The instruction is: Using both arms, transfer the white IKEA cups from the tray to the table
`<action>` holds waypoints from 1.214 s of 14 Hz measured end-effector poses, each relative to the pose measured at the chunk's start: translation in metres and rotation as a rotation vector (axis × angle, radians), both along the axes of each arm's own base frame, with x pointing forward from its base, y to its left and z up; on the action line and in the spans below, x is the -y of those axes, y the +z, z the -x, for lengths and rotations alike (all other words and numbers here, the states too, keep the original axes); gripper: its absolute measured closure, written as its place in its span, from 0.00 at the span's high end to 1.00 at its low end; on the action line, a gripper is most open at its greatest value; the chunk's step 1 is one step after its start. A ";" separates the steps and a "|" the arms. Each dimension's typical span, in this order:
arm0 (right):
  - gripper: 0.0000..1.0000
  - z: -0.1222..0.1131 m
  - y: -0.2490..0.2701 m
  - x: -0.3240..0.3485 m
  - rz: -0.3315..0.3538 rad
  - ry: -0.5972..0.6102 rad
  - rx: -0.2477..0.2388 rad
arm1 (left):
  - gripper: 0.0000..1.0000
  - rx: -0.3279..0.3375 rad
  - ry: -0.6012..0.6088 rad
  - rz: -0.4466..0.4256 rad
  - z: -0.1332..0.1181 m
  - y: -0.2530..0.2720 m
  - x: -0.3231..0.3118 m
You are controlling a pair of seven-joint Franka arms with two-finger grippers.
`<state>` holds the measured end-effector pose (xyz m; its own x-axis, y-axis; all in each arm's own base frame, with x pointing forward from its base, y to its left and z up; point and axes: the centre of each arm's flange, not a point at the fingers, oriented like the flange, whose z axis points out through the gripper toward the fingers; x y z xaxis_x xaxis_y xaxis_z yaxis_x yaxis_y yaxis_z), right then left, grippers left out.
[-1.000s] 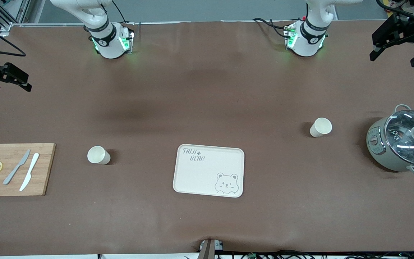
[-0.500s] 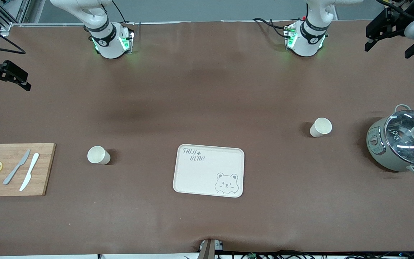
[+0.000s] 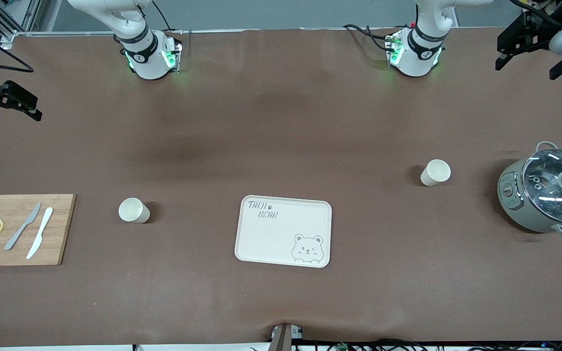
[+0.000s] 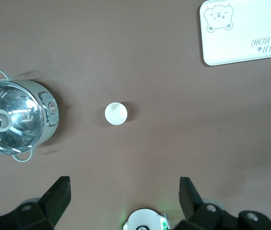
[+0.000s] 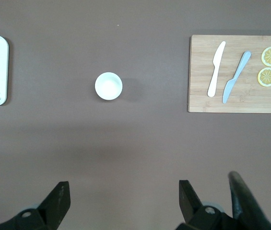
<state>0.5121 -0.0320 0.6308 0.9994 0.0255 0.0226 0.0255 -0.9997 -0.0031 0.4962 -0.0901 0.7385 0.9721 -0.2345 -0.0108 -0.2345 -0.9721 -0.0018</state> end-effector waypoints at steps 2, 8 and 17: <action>1.00 0.000 0.000 0.002 0.000 -0.006 -0.001 | 1.00 -0.005 0.002 0.000 -0.002 -0.003 -0.001; 1.00 0.000 0.004 0.004 0.000 -0.016 0.009 | 1.00 -0.006 0.009 0.000 -0.004 -0.004 -0.004; 1.00 0.000 0.004 0.012 -0.001 -0.034 0.008 | 1.00 0.013 0.015 0.003 -0.007 -0.002 -0.007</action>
